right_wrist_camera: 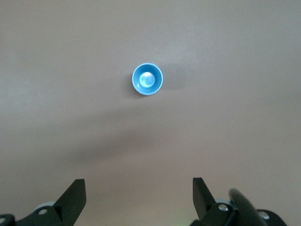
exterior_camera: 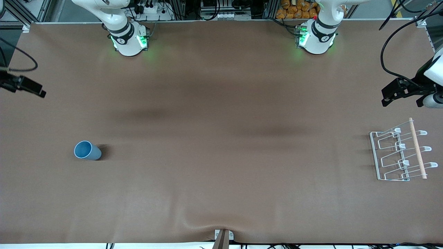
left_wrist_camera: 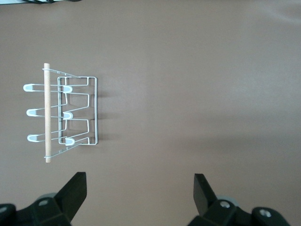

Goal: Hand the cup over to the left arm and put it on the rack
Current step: 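Reach the right gripper down over the light-blue cup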

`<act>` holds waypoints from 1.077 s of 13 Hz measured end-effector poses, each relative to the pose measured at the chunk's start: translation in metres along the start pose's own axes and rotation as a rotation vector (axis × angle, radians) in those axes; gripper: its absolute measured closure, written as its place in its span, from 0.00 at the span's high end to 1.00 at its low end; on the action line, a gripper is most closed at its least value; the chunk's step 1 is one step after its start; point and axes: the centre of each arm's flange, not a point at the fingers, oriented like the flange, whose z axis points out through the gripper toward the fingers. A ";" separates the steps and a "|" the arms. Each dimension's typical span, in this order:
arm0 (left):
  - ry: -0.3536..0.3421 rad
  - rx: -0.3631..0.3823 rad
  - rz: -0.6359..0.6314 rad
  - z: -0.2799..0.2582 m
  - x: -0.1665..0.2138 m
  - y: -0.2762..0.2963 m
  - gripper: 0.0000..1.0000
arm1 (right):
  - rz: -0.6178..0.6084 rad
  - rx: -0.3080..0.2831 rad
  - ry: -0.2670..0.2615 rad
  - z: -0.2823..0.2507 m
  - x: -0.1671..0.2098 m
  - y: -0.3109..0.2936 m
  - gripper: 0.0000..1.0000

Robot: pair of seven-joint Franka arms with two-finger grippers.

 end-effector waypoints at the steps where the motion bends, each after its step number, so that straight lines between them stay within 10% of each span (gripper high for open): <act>1: -0.001 0.000 -0.001 0.000 0.000 0.000 1.00 | 0.009 -0.001 -0.001 0.018 0.015 0.003 1.00; 14: -0.019 -0.002 -0.008 0.011 0.004 -0.005 1.00 | 0.053 -0.013 -0.106 0.265 0.123 -0.046 1.00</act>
